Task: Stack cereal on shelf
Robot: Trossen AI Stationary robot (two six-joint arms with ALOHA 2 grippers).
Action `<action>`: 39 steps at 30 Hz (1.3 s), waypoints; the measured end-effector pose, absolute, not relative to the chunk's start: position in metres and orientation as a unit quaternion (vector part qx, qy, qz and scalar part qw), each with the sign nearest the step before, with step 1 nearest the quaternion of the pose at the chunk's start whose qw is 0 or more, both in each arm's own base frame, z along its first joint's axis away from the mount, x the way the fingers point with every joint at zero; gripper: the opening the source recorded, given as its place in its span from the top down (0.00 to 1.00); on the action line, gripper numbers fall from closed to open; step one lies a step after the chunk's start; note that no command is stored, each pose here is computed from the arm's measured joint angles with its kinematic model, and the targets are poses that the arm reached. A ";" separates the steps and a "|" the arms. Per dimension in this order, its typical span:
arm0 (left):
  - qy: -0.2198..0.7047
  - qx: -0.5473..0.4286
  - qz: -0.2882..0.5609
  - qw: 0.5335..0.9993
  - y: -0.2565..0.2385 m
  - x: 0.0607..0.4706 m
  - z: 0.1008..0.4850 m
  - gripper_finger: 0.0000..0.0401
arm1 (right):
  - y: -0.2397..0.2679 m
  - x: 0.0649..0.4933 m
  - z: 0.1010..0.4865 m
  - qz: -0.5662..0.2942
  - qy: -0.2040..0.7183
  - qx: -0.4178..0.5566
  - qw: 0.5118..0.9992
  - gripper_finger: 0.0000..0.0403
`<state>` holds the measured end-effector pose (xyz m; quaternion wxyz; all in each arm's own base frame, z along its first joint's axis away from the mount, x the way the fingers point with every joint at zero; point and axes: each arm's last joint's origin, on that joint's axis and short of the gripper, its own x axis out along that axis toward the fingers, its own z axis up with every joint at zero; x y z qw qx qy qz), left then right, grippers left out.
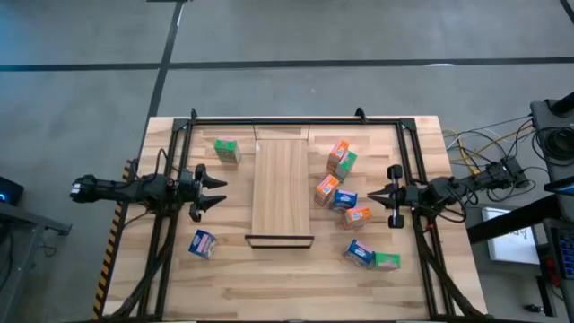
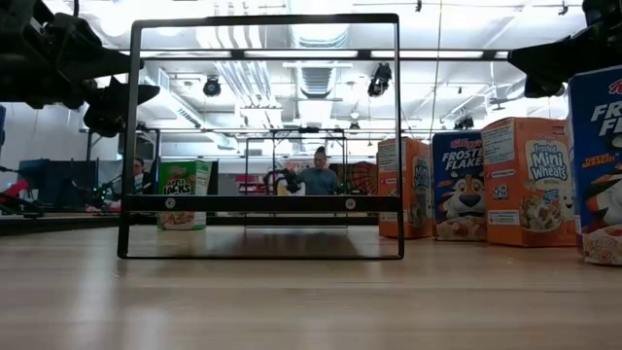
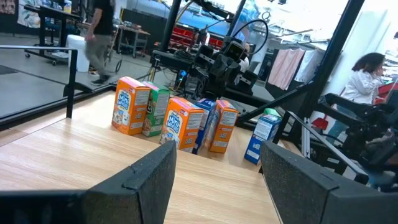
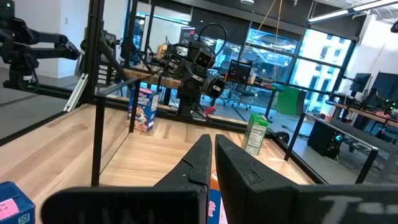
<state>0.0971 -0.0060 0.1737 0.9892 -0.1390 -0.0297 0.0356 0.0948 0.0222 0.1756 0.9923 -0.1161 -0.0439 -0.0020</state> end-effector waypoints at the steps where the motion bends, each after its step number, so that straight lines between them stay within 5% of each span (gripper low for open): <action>1: -0.030 -0.139 0.036 0.989 -0.006 0.097 0.174 0.46 | 0.022 0.095 0.176 -0.002 -0.044 -0.116 0.992 0.97; 12: -0.030 -0.139 0.036 0.989 -0.006 0.097 0.174 0.46 | 0.022 0.095 0.176 0.000 -0.044 -0.104 0.994 0.97; 21: -0.088 -0.250 0.023 0.964 -0.006 0.096 0.184 0.46 | 0.022 0.094 0.184 0.022 -0.086 0.196 0.977 0.97; 39: -0.289 -0.214 -0.008 0.933 -0.004 0.082 0.222 0.46 | 0.020 0.088 0.208 0.039 -0.205 0.212 0.955 0.97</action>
